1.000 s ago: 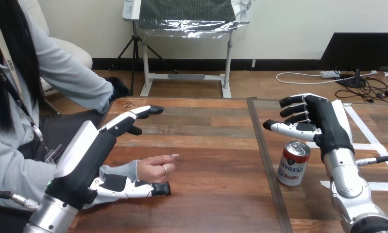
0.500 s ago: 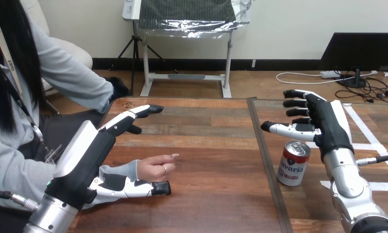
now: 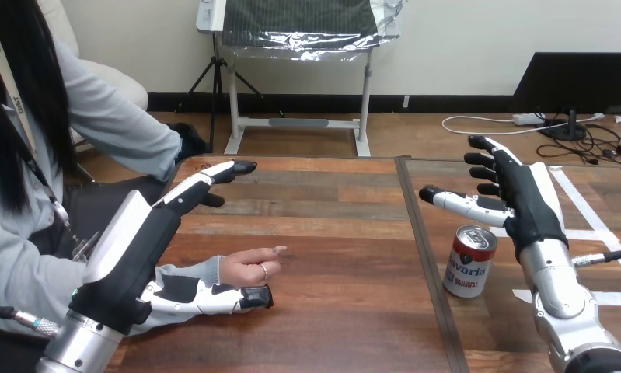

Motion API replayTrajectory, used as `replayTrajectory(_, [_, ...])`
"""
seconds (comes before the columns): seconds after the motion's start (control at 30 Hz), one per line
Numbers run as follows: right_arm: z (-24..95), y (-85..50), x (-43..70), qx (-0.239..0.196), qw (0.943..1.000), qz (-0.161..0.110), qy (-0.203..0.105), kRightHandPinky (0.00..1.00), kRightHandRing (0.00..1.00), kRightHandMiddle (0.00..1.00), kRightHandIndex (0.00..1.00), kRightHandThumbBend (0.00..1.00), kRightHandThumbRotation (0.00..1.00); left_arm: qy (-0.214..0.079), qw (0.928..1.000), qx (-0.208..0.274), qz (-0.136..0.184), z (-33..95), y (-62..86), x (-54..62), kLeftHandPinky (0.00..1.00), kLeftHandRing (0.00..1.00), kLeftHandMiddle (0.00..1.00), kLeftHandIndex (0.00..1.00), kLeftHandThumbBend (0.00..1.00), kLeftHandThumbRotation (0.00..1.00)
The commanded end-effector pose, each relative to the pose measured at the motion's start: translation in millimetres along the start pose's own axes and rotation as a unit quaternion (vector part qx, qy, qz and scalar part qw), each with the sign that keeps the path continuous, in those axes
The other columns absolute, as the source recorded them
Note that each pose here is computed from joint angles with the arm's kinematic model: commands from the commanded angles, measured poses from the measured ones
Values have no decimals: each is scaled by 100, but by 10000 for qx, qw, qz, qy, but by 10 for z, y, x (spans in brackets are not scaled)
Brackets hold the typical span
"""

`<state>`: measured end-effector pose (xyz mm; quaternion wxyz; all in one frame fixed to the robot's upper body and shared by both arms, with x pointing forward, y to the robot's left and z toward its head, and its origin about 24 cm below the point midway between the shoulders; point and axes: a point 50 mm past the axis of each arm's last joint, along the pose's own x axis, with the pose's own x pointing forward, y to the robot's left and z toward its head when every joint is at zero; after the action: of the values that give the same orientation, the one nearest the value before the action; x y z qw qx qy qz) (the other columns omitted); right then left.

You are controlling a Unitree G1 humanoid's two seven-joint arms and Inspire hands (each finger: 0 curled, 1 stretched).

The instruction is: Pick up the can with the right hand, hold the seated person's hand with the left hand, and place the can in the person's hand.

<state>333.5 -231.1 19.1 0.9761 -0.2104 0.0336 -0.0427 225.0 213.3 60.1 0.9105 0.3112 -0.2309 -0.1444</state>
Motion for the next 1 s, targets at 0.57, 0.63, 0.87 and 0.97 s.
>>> replayTrajectory(0.57, [-95, -46, -80, -99, 9999, -31, 6, 83, 87, 86, 92, 100, 42, -432, 9990, -31, 55, 95, 60, 102, 75, 86, 86, 84, 100, 33])
replayTrajectory(0.63, [-115, -39, -95, -100, 9999, -20, 34, 83, 87, 86, 92, 100, 42, -441, 9990, -57, 54, 96, 61, 100, 75, 86, 86, 85, 100, 33])
replayTrajectory(0.87, [-180, -11, -140, 4, 9999, 19, 143, 83, 87, 87, 92, 100, 43, -479, 9988, -110, 68, 98, 66, 94, 75, 86, 87, 85, 100, 32])
replayTrajectory(0.97, [-205, 0, -156, -33, 9998, 27, 200, 84, 87, 87, 92, 100, 43, -488, 9987, -104, 77, 99, 69, 92, 75, 86, 87, 85, 100, 32])
